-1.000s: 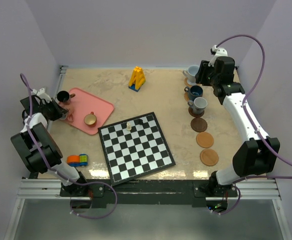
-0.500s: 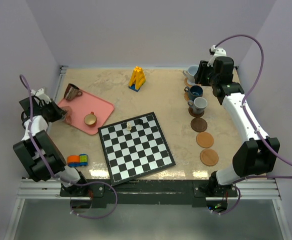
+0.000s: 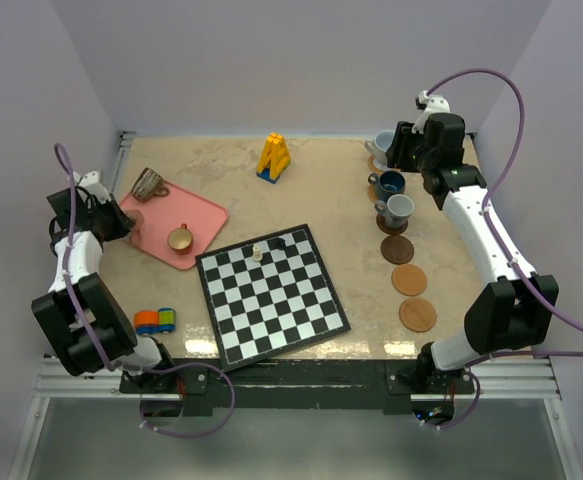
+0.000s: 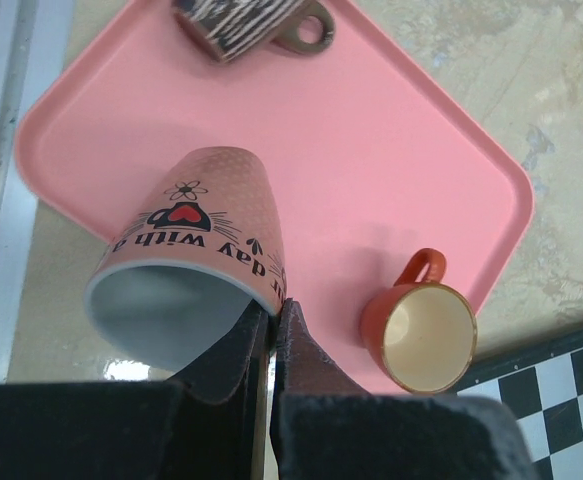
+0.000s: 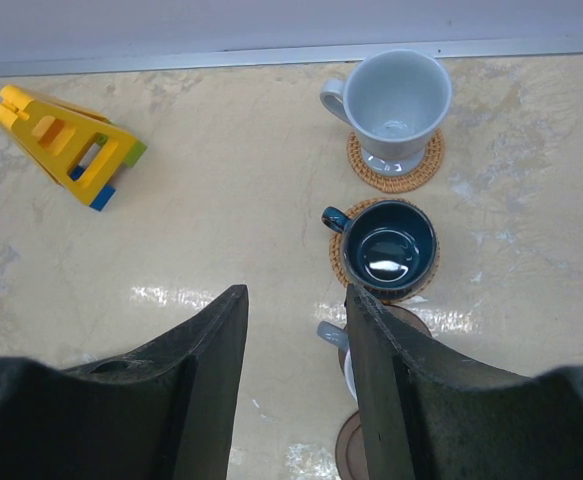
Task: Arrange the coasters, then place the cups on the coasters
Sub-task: Pick up the cup from the tray.
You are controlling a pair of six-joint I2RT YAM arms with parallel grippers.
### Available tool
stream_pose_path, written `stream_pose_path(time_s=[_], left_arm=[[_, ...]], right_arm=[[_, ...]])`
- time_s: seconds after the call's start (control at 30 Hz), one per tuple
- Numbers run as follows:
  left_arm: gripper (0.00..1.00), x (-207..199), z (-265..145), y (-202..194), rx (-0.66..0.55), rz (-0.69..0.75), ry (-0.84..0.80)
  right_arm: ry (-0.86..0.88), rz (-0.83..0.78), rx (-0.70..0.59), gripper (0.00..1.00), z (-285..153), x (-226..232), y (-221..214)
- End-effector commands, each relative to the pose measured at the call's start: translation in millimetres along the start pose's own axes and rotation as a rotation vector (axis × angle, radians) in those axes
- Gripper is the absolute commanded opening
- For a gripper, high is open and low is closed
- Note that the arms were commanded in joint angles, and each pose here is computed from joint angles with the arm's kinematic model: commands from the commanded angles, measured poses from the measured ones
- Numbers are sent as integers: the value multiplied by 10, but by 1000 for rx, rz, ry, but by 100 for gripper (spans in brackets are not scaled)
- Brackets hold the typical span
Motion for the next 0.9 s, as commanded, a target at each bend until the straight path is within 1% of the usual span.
stream_pose_path(time_s=[0.0, 0.07, 0.2, 0.3, 0.37, 0.43, 0.47, 0.5, 0.53, 0.57, 0.67, 0.73, 0.8, 0.83, 0.87], left_arm=[[0, -589, -106, 383, -133, 257, -27], [0, -845, -132, 517, -189, 293, -50], [0, -1195, -260, 836, -316, 275, -109], [0, -1422, -336, 956, -345, 311, -165], [0, -1651, -343, 953, -322, 349, -265], [0, -1965, -295, 843, -260, 401, -376], [0, -2138, -252, 724, -206, 422, -437], [0, -2329, -197, 593, -154, 486, -494], [0, -2419, -123, 467, -90, 514, -517], [0, -2716, -104, 191, -7, 577, -588], [0, -3160, -42, -362, 176, 675, -714], [0, -3391, -64, -690, 281, 735, -796], [0, -3552, -81, -918, 352, 791, -834], [0, -3618, -95, -996, 382, 816, -850], [0, -3656, -98, -1066, 413, 831, -865]], right_arm=[[21, -25, -95, 49, -144, 37, 264], [23, -30, -100, 49, -150, 42, 296], [24, -39, -109, 49, -174, 43, 348], [26, -47, -117, 50, -208, 48, 382], [40, -53, -126, 51, -228, 69, 403], [83, -62, -120, 52, -214, 124, 404], [103, -63, -112, 52, -199, 153, 411], [125, -68, -95, 52, -168, 187, 396], [159, -78, -87, 52, -151, 234, 398], [200, -91, -80, 52, -130, 303, 404], [359, -161, -60, 54, -76, 551, 335], [487, -202, -72, 55, -94, 729, 272], [612, -261, -92, 56, -158, 908, 216], [655, -286, -100, 62, -189, 988, 171], [694, -311, -108, 63, -221, 1057, 124]])
Point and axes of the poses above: each gripper's point midway between its finger pads, its own z axis out along the fingers, its own x axis along the line the jaws close on, y = z × x, the point moved 5 cm from there along -z, back along the fingers, and after that the axes turned 13 degrees about -z, right-handed, at the moved point
